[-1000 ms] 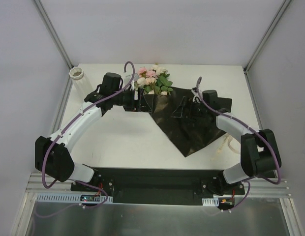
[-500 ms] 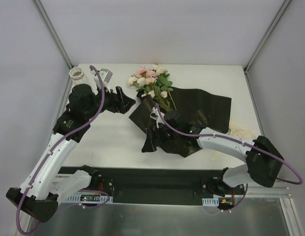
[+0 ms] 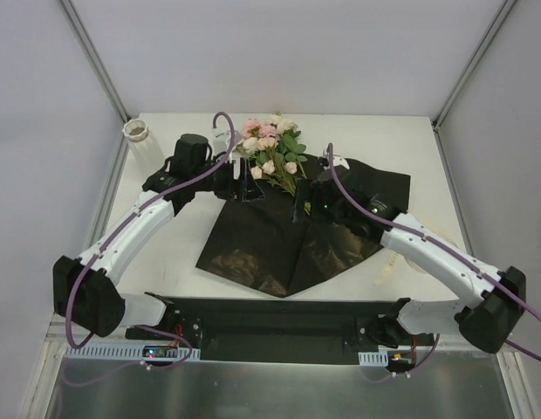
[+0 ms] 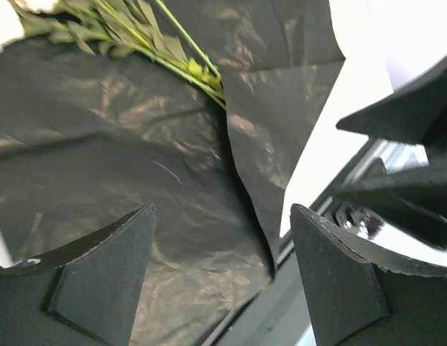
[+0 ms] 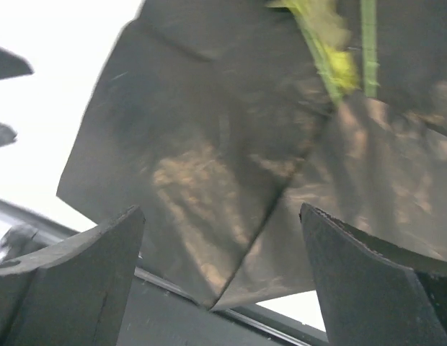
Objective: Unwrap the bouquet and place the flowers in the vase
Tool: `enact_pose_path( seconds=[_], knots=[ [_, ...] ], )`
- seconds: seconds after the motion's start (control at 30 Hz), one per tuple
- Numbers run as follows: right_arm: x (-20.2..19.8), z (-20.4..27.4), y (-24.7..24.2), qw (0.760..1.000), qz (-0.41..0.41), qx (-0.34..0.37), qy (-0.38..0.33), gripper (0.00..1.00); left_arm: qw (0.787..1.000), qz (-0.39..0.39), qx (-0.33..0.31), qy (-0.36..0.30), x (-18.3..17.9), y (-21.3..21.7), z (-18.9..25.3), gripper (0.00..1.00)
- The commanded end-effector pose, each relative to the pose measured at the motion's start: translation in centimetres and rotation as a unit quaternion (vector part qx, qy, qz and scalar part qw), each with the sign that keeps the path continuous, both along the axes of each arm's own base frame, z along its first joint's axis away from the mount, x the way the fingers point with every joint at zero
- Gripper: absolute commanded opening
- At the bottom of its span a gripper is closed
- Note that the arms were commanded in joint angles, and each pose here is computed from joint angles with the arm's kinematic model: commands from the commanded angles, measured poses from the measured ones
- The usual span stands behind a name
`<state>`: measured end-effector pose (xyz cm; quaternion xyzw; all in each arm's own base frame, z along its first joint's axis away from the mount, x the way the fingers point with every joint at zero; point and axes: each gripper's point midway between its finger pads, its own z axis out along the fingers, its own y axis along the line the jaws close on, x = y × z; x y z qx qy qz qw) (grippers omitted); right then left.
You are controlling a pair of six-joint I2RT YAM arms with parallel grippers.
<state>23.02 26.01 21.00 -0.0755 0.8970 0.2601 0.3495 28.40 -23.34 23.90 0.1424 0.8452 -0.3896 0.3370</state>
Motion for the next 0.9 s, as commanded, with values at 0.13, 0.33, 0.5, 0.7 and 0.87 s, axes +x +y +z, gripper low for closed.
enact_pose_path(
  seconds=[0.13,0.33,0.5,0.7,0.87],
  knots=[
    [4.6,-6.5,-6.9,0.942,-0.279,-0.166,0.085,0.93,0.981,-0.065,-0.060,0.170,-0.7,-3.4,-3.4,0.70],
    [6.8,-9.2,-6.4,0.911,-0.326,-0.229,0.112,0.93,0.972,-0.047,-0.042,0.227,-0.1,-3.5,-7.2,0.67],
    [6.9,-11.2,-5.5,0.899,-0.329,-0.256,0.133,0.93,0.967,-0.035,-0.034,0.251,0.2,-3.5,-9.1,0.66],
    [5.1,-13.4,-8.3,0.874,-0.361,-0.295,0.139,0.94,0.949,-0.034,-0.059,0.307,0.1,-3.8,-11.0,0.64],
    [2.8,-13.9,-10.3,0.868,-0.359,-0.310,0.147,0.93,0.944,-0.038,-0.084,0.317,0.2,-4.1,-10.9,0.64]
  ],
)
